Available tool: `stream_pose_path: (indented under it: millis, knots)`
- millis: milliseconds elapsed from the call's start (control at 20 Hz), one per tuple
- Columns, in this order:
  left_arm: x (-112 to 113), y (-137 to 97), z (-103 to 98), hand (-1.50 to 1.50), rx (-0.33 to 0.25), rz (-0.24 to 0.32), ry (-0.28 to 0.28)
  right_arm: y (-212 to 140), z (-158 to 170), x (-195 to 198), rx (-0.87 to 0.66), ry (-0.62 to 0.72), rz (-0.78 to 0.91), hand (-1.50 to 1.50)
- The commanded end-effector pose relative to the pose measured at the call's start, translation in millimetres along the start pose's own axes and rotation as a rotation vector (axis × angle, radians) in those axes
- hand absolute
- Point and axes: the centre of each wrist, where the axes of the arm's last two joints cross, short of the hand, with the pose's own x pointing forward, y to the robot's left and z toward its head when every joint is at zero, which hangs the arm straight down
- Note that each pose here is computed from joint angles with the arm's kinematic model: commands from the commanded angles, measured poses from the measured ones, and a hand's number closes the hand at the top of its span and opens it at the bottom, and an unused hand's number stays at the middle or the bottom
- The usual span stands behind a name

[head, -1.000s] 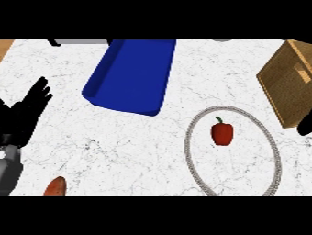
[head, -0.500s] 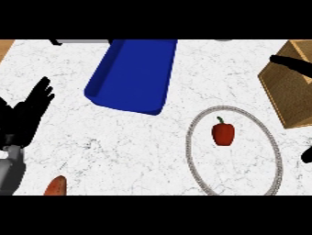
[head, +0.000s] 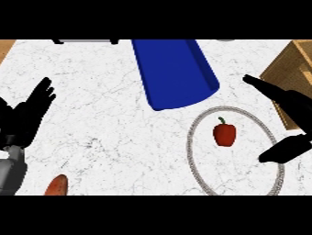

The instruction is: Pick the bell pepper from the placemat and place it in the basket

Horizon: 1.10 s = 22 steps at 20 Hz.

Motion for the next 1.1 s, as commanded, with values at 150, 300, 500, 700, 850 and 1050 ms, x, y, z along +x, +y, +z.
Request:
stream_pose_path:
  millis: [150,300,500,700,850,1050]
  knots:
    - [-3,1,-1,0.00,0.005,-0.013,0.008,47,-54,-21,-0.047,-0.031,-0.108,-1.50]
    - [1,12,-8,0.00,0.023,0.001,-0.003,75,-52,-36,0.011,0.038,-0.033,-1.50]
    - [2,4,0,0.00,0.001,-0.014,-0.016,54,-57,-29,0.073,0.088,0.000,-1.50]
    - [-3,11,-5,0.00,0.003,-0.010,0.003,83,-78,-37,0.098,0.084,0.026,-1.50]
    - [14,12,1,0.00,0.016,-0.024,0.006,82,-66,-64,0.118,0.102,0.045,-1.50]
    - [-4,19,-6,0.00,0.014,0.006,0.003,88,-64,-73,0.090,0.078,0.009,-1.50]
